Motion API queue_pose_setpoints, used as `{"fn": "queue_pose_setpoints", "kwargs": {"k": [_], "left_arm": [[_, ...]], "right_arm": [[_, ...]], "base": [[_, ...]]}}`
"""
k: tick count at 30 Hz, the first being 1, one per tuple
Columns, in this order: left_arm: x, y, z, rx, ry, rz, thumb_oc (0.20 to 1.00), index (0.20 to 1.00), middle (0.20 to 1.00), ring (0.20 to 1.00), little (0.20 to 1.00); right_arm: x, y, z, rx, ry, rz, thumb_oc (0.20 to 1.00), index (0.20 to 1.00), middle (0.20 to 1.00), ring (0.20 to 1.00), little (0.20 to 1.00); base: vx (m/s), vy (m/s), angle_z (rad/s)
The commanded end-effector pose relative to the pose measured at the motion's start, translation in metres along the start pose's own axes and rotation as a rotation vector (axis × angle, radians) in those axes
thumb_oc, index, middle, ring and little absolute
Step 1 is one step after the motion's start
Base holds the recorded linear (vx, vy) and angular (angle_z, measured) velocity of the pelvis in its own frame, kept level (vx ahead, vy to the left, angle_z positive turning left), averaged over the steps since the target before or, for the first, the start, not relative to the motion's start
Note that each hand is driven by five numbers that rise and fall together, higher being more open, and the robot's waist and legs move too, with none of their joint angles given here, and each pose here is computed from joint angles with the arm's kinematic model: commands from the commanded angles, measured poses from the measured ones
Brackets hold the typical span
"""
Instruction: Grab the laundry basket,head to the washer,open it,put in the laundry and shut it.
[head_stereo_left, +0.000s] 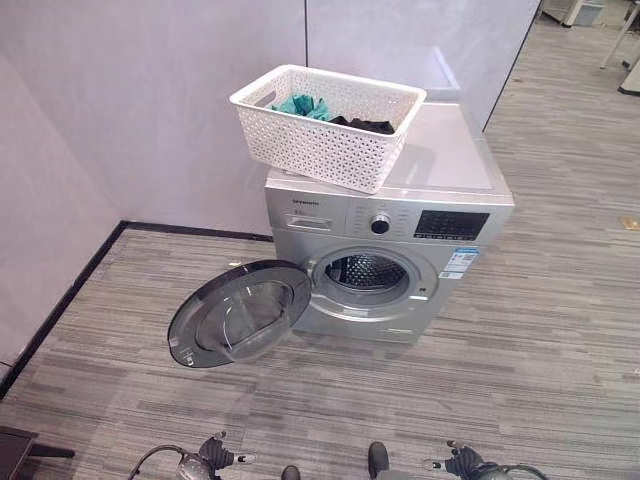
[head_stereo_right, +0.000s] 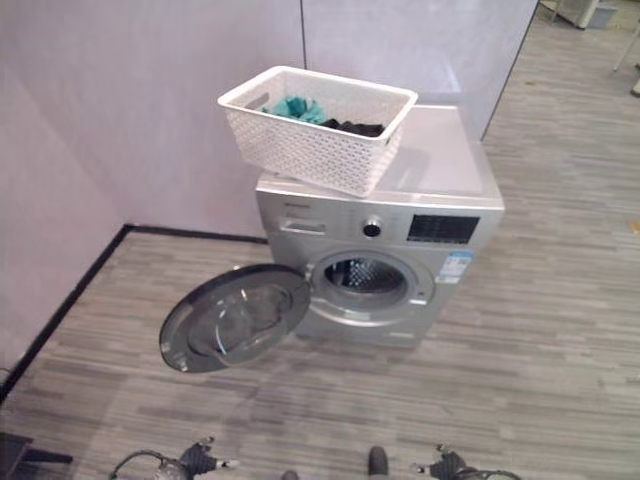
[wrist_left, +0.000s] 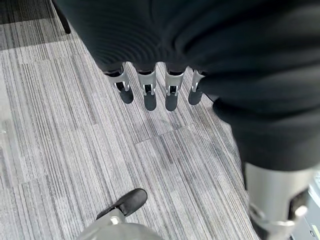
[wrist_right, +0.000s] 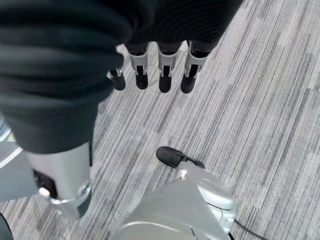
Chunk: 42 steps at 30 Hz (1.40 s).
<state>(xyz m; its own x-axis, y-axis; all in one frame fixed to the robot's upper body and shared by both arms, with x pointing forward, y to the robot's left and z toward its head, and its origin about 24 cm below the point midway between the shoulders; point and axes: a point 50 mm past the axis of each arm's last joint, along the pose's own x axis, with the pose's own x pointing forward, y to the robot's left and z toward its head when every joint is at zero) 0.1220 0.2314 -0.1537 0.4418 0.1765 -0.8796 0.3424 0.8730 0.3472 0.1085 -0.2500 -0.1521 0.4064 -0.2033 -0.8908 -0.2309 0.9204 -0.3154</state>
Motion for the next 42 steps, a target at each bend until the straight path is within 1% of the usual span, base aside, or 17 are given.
{"fn": "queue_pose_setpoints", "kwargs": {"k": [1,2,7,12,16,20,23,25,27,29,32,38,40,42], "left_arm": [[0.003,0.016,0.027,0.037,-0.096,0.039,1.000,1.000,1.000,1.000,1.000],[0.003,0.016,0.025,0.037,-0.095,0.039,1.000,1.000,1.000,1.000,1.000],[0.002,0.014,0.016,0.058,-0.073,0.036,1.000,1.000,1.000,1.000,1.000],[0.002,0.017,0.011,0.065,-0.043,0.057,1.000,1.000,1.000,1.000,1.000],[0.000,0.019,-0.003,0.037,0.007,0.065,1.000,1.000,1.000,1.000,1.000],[-0.001,0.015,-0.013,0.073,0.036,0.043,1.000,1.000,1.000,1.000,1.000],[0.001,0.030,0.005,0.107,-0.019,0.094,1.000,1.000,1.000,1.000,1.000],[0.003,0.041,0.024,0.094,-0.072,0.136,1.000,1.000,1.000,1.000,1.000],[0.003,0.042,0.027,0.099,-0.084,0.139,1.000,1.000,1.000,1.000,1.000],[0.003,0.046,0.041,0.117,-0.139,0.161,1.000,1.000,1.000,1.000,1.000],[0.003,0.046,0.045,0.145,-0.155,0.160,1.000,1.000,1.000,1.000,1.000],[0.002,0.042,0.029,0.145,-0.114,0.146,1.000,1.000,1.000,1.000,1.000],[0.001,0.037,0.014,0.163,-0.075,0.123,1.000,1.000,1.000,1.000,1.000],[0.000,0.035,0.007,0.160,-0.050,0.113,1.000,1.000,1.000,1.000,1.000]], "right_arm": [[-0.001,-0.030,0.054,0.009,-0.214,-0.084,1.000,1.000,1.000,1.000,1.000],[-0.002,-0.030,0.061,0.022,-0.251,-0.084,1.000,1.000,1.000,1.000,1.000],[-0.006,-0.033,0.066,0.005,-0.300,-0.098,1.000,1.000,1.000,1.000,1.000],[-0.005,-0.032,0.062,0.000,-0.280,-0.109,1.000,1.000,1.000,1.000,1.000],[-0.004,-0.025,0.054,-0.025,-0.258,-0.076,1.000,1.000,1.000,1.000,1.000],[-0.006,-0.030,0.053,-0.057,-0.267,-0.079,1.000,1.000,1.000,1.000,1.000],[-0.010,-0.043,0.073,-0.093,-0.342,-0.118,1.000,1.000,1.000,1.000,1.000],[-0.012,-0.052,0.085,-0.126,-0.377,-0.154,1.000,1.000,1.000,1.000,1.000],[-0.012,-0.054,0.087,-0.136,-0.379,-0.163,1.000,1.000,1.000,1.000,1.000],[-0.020,-0.061,0.098,-0.166,-0.451,-0.199,1.000,1.000,1.000,1.000,1.000],[-0.029,-0.059,0.108,-0.205,-0.529,-0.190,1.000,1.000,1.000,1.000,1.000],[-0.032,-0.045,0.107,-0.219,-0.561,-0.118,1.000,1.000,1.000,1.000,1.000],[-0.032,-0.037,0.094,-0.172,-0.548,-0.074,1.000,1.000,1.000,1.000,1.000],[-0.031,-0.038,0.086,-0.166,-0.524,-0.081,1.000,1.000,1.000,1.000,1.000]], "base": [[-0.04,0.201,-0.16],[-0.02,0.144,-0.33],[0.20,0.037,-0.34],[0.34,-0.119,0.06],[0.39,-0.233,0.20],[0.42,-0.339,0.96],[0.18,-0.311,0.42],[0.16,-0.222,0.02],[0.14,-0.093,-0.01],[0.22,0.006,0.25],[0.22,0.072,0.03],[0.15,0.120,-0.36],[0.13,0.208,-0.21],[0.07,0.108,-0.06]]}}
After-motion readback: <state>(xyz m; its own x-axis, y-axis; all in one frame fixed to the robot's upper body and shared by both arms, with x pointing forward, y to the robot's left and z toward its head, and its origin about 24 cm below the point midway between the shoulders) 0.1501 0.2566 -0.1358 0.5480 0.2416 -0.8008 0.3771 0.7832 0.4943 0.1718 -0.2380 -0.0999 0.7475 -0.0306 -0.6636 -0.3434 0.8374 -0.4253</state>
